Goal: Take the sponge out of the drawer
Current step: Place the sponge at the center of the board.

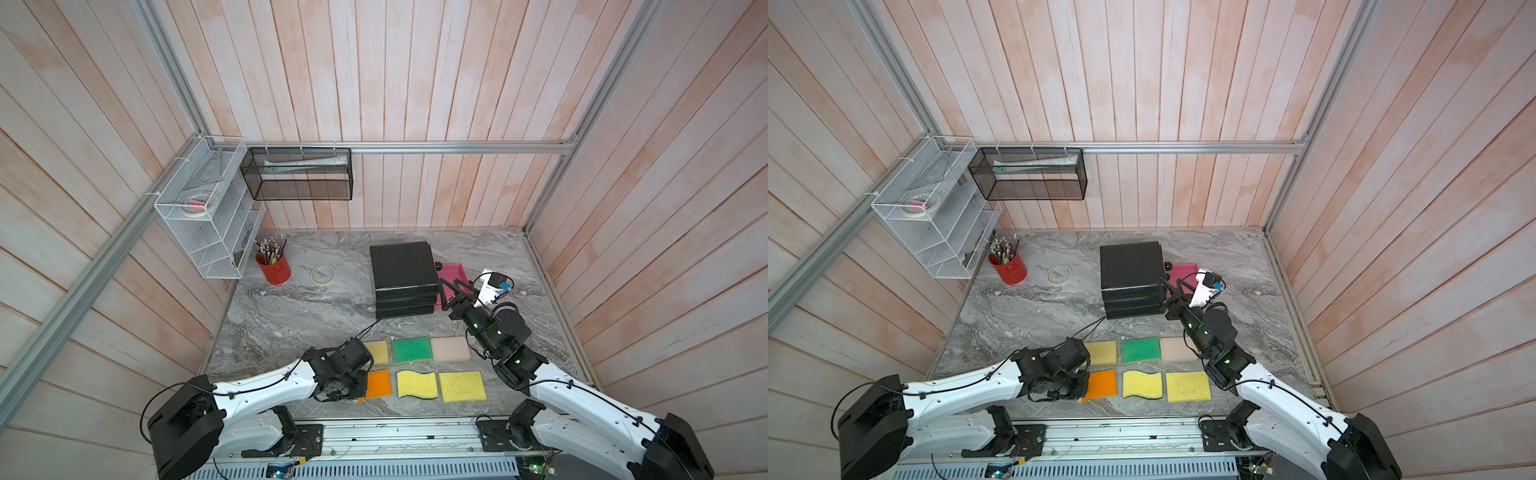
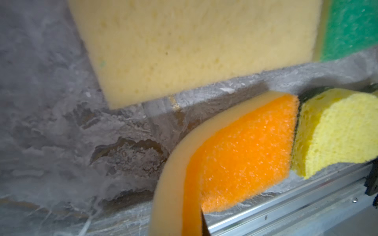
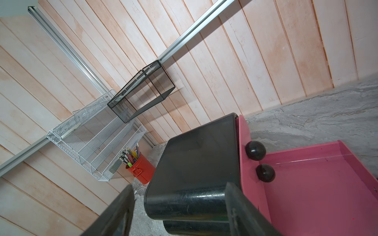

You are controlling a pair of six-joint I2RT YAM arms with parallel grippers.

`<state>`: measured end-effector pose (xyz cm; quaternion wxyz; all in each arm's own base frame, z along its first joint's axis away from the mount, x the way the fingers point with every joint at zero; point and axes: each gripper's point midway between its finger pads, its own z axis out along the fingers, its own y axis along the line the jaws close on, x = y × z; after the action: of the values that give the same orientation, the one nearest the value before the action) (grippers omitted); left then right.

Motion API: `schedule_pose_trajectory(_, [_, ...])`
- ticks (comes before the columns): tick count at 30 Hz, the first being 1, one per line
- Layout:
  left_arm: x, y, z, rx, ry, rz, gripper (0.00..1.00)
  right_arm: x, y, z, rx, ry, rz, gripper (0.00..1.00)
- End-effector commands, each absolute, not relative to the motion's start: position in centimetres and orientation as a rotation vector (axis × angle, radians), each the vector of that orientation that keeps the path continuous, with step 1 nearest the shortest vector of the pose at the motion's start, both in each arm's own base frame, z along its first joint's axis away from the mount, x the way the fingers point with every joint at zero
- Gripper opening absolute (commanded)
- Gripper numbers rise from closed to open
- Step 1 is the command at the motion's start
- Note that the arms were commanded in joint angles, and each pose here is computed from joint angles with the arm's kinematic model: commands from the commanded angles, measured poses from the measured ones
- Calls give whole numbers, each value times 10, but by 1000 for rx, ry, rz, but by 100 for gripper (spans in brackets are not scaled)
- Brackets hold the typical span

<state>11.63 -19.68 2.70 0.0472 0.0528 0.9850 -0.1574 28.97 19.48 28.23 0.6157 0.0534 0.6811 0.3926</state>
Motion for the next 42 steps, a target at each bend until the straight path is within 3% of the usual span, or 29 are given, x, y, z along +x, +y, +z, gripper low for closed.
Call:
schedule_pose_trajectory(1, [114, -191, 15, 190, 3020, -436, 4, 289, 194, 283, 130, 1555, 928, 72])
schedule_pose_trajectory(9, [105, -189, 13, 259, 3025, -406, 22, 291, 195, 280, 136, 1564, 932, 72])
schedule_pose_trajectory(15, [106, -177, 14, 232, 3020, -321, 23, 291, 195, 279, 137, 1566, 934, 72])
schedule_pose_trajectory(18, [106, -177, 15, 227, 3017, -323, 33, 292, 195, 279, 139, 1565, 933, 72])
schedule_pose_trajectory(34, [111, -176, 24, 233, 2989, -292, 39, 294, 193, 276, 143, 1570, 930, 72])
schedule_pose_trajectory(42, [120, -182, 49, 232, 2918, -331, 47, 296, 194, 275, 140, 1579, 920, 72])
